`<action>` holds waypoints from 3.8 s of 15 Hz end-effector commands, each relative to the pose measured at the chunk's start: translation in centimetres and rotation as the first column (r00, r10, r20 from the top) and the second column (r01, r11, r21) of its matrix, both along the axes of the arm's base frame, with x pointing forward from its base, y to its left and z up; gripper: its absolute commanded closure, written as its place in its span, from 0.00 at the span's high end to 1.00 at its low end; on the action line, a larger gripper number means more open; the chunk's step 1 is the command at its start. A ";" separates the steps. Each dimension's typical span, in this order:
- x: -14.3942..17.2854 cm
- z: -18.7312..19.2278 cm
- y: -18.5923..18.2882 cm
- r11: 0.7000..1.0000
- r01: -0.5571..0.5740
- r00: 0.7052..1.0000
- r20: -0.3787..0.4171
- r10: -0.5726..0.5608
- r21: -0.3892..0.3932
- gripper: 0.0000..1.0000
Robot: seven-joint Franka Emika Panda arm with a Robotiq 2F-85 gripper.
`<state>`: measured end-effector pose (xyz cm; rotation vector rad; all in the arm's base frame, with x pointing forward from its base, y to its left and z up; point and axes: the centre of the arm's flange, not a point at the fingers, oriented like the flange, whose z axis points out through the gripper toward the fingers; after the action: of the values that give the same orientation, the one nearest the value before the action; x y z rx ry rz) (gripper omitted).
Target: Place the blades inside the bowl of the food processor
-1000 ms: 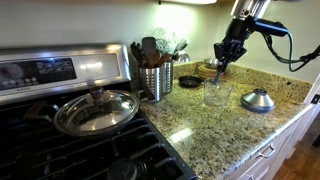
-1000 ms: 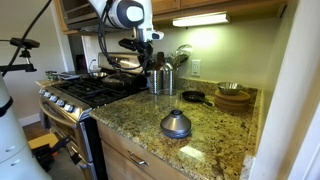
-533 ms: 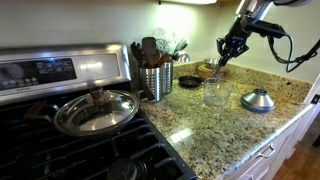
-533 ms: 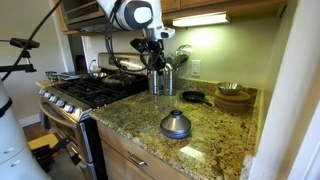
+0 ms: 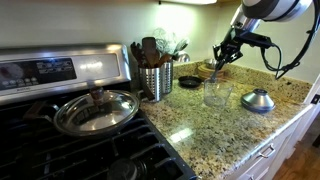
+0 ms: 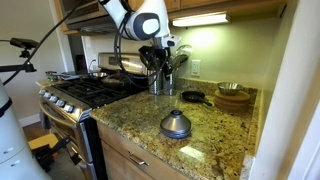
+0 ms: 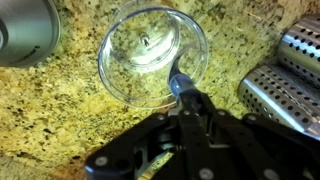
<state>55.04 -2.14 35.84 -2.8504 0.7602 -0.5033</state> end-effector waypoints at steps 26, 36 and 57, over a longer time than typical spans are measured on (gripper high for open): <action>-7.8 -2.2 4.9 0.964 -0.264 0.954 -0.148 0.259 -0.015 0.08; -8.7 -2.6 6.9 0.942 -0.336 0.912 -0.255 0.321 -0.017 0.08; -3.9 -7.6 6.0 0.930 -0.365 0.873 -0.365 0.323 -0.049 0.08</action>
<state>50.25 4.14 28.32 -3.1059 0.2309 0.0150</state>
